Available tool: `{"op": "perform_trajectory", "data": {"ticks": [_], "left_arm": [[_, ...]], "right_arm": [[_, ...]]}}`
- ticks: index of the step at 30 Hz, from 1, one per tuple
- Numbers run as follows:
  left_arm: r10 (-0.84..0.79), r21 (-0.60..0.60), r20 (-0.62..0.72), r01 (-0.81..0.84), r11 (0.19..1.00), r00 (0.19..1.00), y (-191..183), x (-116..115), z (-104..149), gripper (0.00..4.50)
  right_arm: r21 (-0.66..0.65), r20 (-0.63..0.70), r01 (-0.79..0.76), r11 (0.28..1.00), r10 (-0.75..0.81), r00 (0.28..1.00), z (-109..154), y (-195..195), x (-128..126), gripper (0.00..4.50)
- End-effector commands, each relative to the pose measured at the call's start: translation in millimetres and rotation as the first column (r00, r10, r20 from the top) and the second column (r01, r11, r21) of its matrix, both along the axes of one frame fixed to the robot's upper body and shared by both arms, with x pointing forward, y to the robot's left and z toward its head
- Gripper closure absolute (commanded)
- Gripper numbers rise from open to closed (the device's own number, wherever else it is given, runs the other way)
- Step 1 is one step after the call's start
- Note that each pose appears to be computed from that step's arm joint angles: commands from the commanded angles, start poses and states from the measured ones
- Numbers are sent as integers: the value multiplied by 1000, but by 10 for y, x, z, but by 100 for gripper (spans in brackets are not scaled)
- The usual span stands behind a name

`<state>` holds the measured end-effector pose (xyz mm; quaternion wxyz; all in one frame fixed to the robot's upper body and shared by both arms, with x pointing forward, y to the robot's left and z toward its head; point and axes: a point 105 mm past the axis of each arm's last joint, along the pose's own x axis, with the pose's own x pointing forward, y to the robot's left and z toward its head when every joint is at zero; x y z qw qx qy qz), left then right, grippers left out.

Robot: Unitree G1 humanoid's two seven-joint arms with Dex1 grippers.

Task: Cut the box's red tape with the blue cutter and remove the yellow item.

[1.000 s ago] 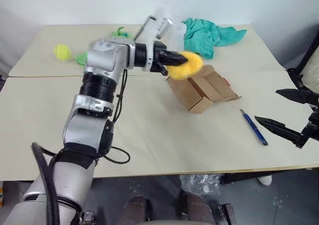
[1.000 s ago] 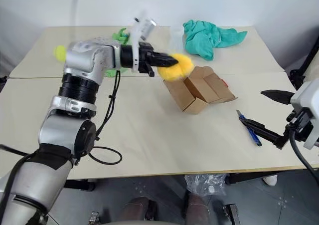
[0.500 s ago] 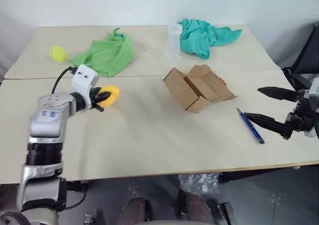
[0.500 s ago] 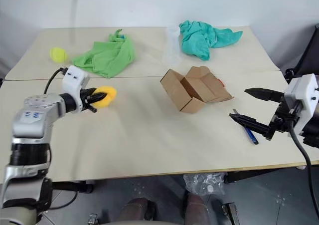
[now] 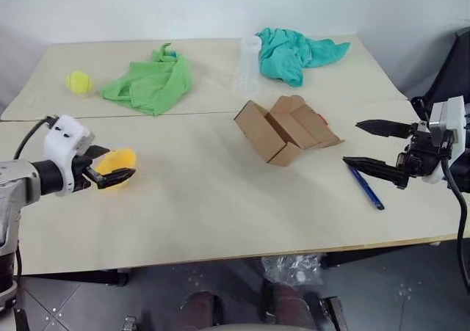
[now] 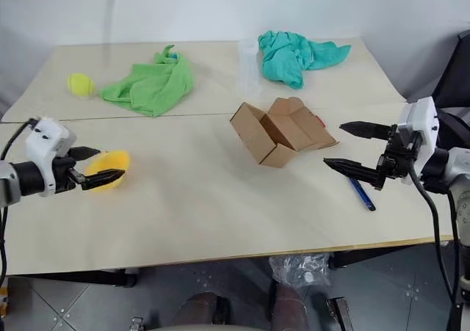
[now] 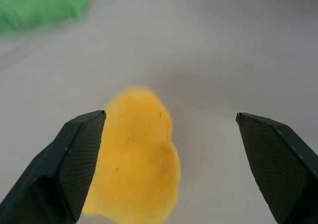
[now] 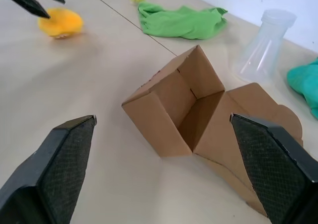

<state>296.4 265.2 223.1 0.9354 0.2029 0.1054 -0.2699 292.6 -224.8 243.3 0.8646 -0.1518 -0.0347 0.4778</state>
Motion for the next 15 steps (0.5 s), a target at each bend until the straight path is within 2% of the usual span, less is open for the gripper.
{"op": "perform_trajectory", "data": {"ticks": [1, 4, 6, 8, 12, 15], "left_arm": [[-128, -20, 147, 133, 991, 981, -334, -59, 222, 4], [-272, -179, 160, 299, 937, 949, -674, -92, 162, 4], [-316, -221, 171, 349, 911, 933, -848, -68, 18, 4], [-343, -219, 143, 368, 903, 928, -948, -58, -140, 4], [-393, -240, 60, 395, 887, 918, -986, -100, -528, 4], [-427, -266, 11, 414, 870, 904, -975, -96, -685, 4]], "right_arm": [[2, 52, 14, 1000, -14, 999, 100, -33, -19, 0], [-6, 45, 36, 999, -36, 998, 65, -66, -44, 0], [-35, 24, 73, 997, -72, 997, -28, -136, -73, 0], [-75, 2, 104, 992, -104, 995, -134, -216, -104, 0], [-206, -102, 220, 953, -245, 964, -608, -607, -314, 0], [-178, -125, 313, 933, -337, 933, -754, -773, -387, 0]]}}
